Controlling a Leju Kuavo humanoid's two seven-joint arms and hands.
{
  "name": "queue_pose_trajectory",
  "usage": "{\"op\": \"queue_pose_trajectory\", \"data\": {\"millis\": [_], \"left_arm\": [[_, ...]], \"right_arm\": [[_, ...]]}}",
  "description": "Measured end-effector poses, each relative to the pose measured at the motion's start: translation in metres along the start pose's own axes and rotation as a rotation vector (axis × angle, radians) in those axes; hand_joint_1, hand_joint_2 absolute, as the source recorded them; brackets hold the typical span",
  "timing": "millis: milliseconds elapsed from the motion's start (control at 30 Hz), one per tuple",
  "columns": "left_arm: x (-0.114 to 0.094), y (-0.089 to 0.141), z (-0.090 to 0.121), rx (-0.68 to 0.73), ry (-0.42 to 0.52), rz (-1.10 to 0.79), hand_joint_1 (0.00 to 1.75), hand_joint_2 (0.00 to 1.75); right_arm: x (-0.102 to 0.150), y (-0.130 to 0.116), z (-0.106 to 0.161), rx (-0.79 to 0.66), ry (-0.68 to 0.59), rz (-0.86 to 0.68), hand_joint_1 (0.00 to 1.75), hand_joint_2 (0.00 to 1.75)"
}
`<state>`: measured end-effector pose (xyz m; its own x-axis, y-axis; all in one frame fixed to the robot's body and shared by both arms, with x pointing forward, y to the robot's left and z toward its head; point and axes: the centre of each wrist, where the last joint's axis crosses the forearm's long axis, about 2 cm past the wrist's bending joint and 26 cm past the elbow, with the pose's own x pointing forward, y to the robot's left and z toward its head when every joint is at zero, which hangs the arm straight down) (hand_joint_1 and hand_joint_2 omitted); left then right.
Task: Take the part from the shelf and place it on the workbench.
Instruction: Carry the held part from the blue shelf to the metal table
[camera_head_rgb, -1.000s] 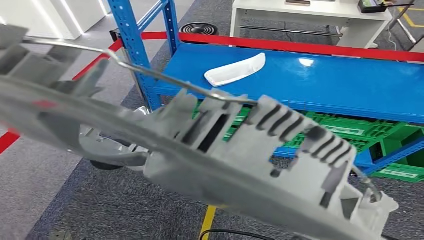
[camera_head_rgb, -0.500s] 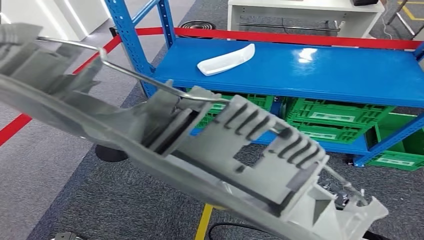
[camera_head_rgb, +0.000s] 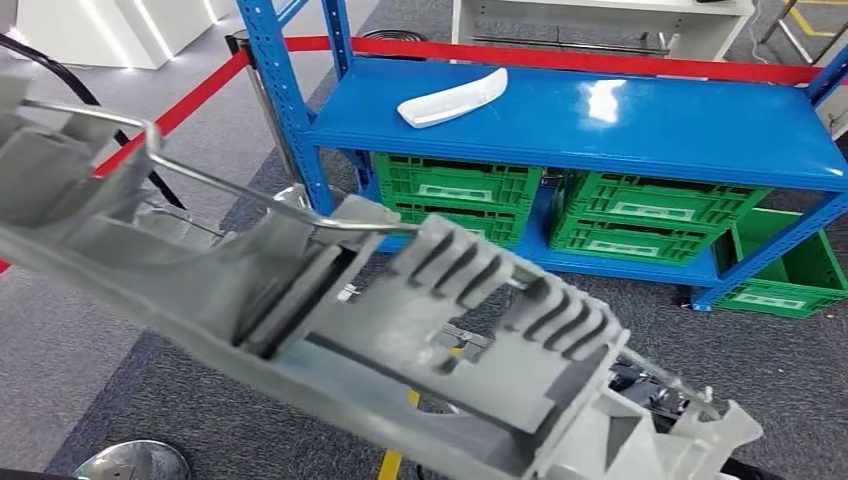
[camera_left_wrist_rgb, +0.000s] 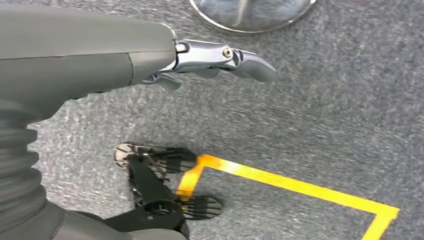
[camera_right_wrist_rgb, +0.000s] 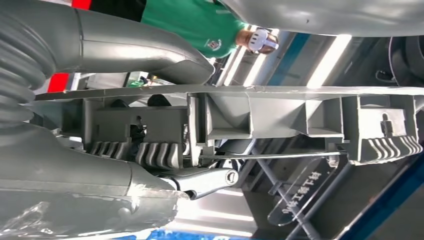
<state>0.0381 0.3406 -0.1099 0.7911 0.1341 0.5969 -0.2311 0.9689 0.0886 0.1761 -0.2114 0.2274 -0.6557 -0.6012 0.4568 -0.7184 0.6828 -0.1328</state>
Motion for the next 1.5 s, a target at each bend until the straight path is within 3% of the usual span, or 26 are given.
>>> {"op": "queue_pose_trajectory", "data": {"millis": [367,1100,1500], "left_arm": [[-0.005,-0.015,0.004,-0.014,0.02,0.007,0.0,1.75],[0.0,-0.018,0.001,-0.021,0.008,-0.009,0.0,1.75],[-0.001,-0.02,0.002,-0.023,0.01,-0.008,0.0,1.75]], "right_arm": [[0.012,-0.002,0.003,-0.041,0.02,0.149,1.75,1.75],[0.013,-0.006,-0.021,-0.008,-0.091,0.115,1.75,1.75],[0.013,-0.005,-0.021,-0.011,-0.094,0.086,1.75,1.75]]}}
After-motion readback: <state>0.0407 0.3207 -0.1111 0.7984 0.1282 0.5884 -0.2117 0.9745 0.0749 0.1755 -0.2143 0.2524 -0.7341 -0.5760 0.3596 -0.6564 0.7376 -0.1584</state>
